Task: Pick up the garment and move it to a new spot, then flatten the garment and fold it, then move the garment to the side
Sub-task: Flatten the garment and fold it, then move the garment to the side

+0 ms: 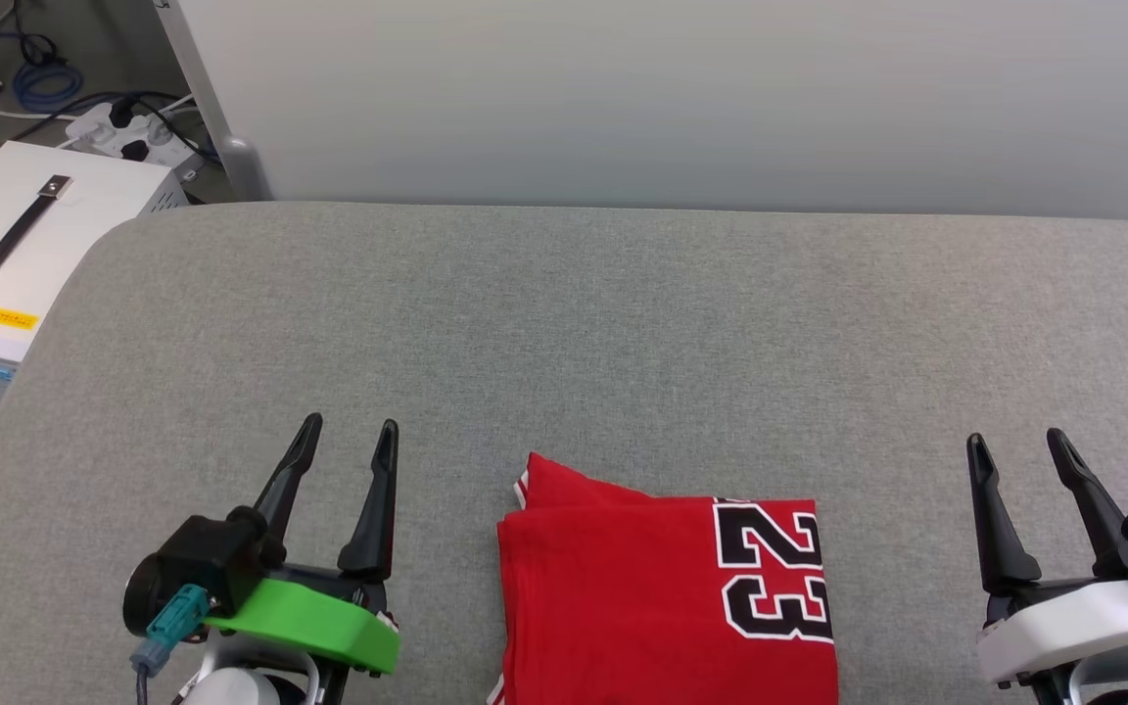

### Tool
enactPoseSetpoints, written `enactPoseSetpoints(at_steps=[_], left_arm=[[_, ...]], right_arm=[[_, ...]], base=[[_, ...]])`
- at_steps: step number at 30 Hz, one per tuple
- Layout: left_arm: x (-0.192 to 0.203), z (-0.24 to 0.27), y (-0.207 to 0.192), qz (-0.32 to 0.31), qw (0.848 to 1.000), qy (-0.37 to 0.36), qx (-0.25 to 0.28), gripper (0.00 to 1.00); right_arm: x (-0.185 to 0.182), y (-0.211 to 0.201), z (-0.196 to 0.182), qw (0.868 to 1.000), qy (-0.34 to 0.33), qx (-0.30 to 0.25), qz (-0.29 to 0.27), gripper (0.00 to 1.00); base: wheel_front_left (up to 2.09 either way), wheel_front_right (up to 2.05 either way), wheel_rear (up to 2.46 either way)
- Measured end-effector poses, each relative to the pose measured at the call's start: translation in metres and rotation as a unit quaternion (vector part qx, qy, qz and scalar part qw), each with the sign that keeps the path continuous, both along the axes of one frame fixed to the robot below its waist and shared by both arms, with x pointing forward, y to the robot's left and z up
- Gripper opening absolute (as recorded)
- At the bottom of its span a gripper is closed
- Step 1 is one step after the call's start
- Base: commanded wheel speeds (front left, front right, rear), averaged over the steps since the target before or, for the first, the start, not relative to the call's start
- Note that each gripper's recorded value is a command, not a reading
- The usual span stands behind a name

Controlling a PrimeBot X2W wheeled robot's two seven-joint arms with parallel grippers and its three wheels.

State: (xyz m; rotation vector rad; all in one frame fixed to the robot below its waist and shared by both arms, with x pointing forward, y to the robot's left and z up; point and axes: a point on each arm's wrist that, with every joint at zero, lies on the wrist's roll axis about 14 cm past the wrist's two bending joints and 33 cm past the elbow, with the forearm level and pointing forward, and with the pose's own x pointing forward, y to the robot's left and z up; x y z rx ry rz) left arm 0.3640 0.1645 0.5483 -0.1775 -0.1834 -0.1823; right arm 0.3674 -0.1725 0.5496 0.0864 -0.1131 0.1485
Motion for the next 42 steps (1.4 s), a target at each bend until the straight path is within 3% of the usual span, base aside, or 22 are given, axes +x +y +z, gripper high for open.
enactPoseSetpoints(at_steps=[12,19,20,23,31,32,42], left_arm=[[0.000,-0.007,0.000,0.004,1.000,0.005,0.003,1.00],[0.003,-0.014,0.002,0.007,1.000,0.016,0.006,1.00],[0.004,-0.020,0.003,0.009,1.000,0.024,0.006,1.00],[0.006,-0.026,0.003,0.010,0.999,0.032,0.011,1.00],[0.014,-0.035,0.002,0.006,0.999,0.046,0.020,1.00],[0.015,-0.039,0.004,0.009,0.998,0.052,0.020,1.00],[0.016,-0.048,0.018,0.029,0.997,0.067,0.023,1.00]], right_arm=[[0.001,0.000,-0.015,1.000,0.027,0.003,-0.002,1.00],[0.002,0.017,-0.053,0.988,0.152,0.002,0.041,1.00],[-0.004,0.027,-0.077,0.967,0.243,-0.014,0.072,1.00],[-0.012,0.041,-0.096,0.940,0.326,-0.001,0.103,1.00],[-0.026,0.067,-0.128,0.872,0.465,-0.012,0.155,1.00],[-0.025,0.076,-0.138,0.855,0.492,-0.021,0.163,1.00],[-0.024,0.096,-0.173,0.817,0.546,-0.030,0.181,1.00]], base=[[0.00,0.00,0.00],[0.00,0.00,0.00],[0.00,0.00,0.00],[0.00,0.00,0.00],[0.00,0.00,0.00],[0.00,0.00,0.00],[0.00,0.00,0.00]])
